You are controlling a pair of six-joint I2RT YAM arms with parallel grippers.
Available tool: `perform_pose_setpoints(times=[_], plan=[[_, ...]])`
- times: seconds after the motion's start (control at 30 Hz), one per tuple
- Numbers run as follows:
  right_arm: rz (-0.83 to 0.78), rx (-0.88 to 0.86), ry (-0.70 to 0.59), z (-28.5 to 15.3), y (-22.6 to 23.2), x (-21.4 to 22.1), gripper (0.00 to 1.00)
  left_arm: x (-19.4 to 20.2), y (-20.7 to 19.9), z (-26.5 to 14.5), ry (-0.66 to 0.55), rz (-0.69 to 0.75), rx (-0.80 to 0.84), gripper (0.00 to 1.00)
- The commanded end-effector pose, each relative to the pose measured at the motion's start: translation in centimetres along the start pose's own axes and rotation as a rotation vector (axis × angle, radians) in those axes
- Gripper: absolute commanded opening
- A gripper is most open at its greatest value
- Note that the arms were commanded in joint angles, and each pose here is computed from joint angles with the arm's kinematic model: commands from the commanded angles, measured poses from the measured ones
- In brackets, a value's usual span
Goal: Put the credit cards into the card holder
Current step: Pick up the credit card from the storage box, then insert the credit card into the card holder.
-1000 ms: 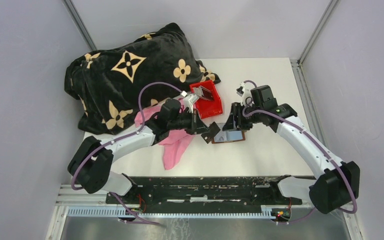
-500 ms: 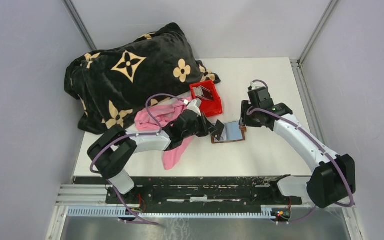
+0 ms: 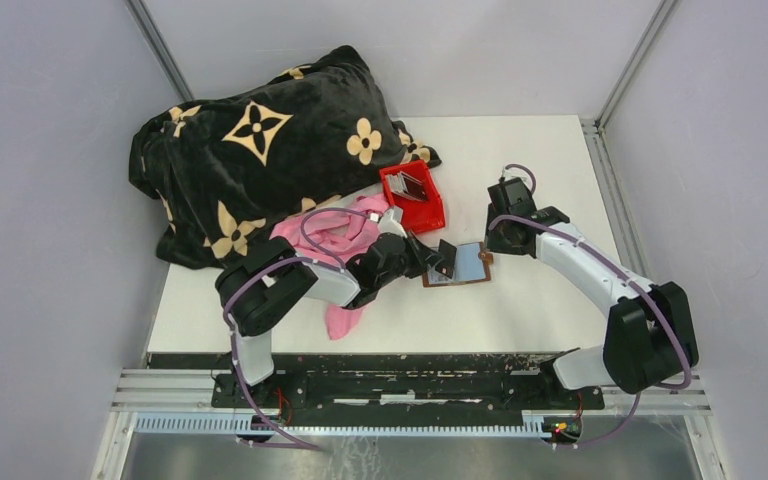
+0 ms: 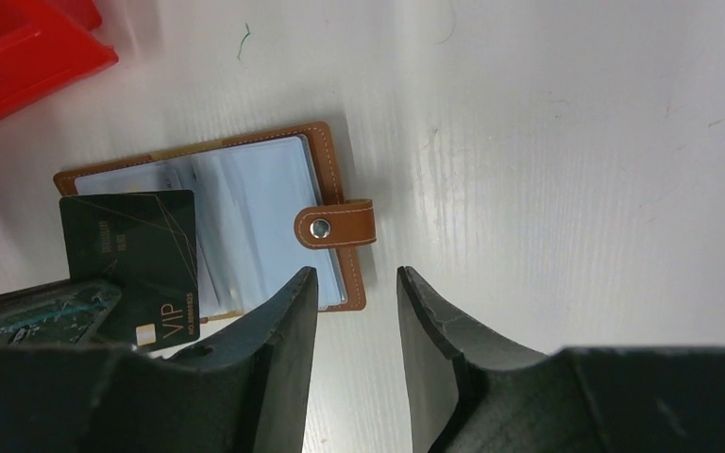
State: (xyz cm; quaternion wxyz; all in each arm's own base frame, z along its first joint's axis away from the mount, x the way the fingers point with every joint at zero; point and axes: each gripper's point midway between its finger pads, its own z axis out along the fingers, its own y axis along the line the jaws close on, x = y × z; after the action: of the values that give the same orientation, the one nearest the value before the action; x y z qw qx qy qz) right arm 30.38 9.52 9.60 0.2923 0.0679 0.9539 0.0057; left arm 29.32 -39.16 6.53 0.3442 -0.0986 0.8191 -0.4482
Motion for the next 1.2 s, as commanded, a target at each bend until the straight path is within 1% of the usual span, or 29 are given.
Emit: perform_pose_setpoints(times=[0.0,0.67,0.93,1.17], plan=[[0.034,0.032,-0.032,1.0,-0.4,-0.7,0.42,-1.9,-3.4,1.0,-0.103,-0.066,0.099,0.03],[0.037,0.055,0.016,3.4,-0.2,-0.3,0.39,-1.0,-2.3,2.6,-0.14,-0.051,0.006,0.03],[0.045,0.071,0.019,4.2,-0.4,-0.4,0.39,-0.8,-0.5,2.4,-0.162,-0.044,-0.069,0.03],[0.044,0.08,0.038,4.9,-0.4,0.0,0.39,-0.6,0.2,2.5,-0.16,-0.04,-0.093,0.03]])
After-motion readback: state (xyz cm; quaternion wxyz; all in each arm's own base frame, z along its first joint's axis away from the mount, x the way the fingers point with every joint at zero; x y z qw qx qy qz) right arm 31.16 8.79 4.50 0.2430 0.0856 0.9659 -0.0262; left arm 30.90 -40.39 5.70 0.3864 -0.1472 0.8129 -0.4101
